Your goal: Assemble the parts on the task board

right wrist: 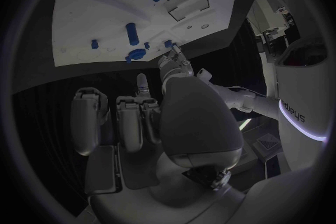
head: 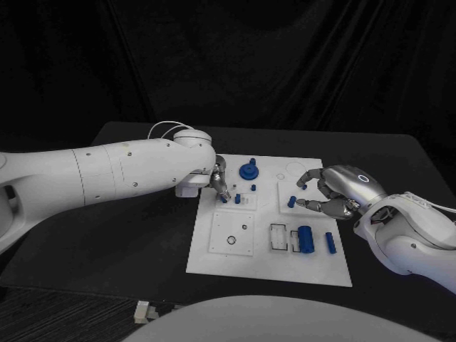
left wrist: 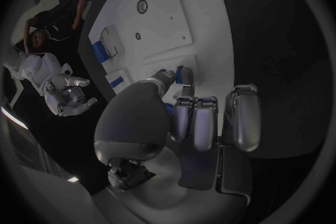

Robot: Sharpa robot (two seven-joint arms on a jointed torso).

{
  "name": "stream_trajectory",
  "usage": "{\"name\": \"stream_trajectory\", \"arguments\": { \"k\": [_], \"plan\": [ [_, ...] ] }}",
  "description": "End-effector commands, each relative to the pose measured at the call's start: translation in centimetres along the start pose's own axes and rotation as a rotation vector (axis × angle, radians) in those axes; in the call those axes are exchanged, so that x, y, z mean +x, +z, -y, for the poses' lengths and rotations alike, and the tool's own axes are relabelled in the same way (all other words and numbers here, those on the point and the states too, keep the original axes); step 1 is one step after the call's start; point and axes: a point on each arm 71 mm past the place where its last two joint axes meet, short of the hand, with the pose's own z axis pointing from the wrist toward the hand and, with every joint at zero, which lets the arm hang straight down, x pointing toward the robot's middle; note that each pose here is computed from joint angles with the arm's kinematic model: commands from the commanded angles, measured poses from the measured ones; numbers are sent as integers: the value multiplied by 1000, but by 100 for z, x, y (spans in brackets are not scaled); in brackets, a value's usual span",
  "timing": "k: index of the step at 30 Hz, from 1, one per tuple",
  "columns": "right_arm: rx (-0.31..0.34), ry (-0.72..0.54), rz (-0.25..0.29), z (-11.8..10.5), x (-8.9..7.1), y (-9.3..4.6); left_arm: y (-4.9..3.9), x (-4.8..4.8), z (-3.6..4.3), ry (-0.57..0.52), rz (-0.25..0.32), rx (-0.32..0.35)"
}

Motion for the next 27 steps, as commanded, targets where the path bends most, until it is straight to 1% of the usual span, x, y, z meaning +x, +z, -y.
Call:
{"name": "stream_trajectory", "arguments": {
  "k": [1,10,27],
  "plan": [
    [8,0,-3,0,10,-3,31,57,-25,9,-23,-40],
    [7,0,-4,-4,13,-1,52,82,-22,10,-30,-41],
    [6,0,-6,-5,16,-4,75,88,-34,12,-37,-48]
  ]
}}
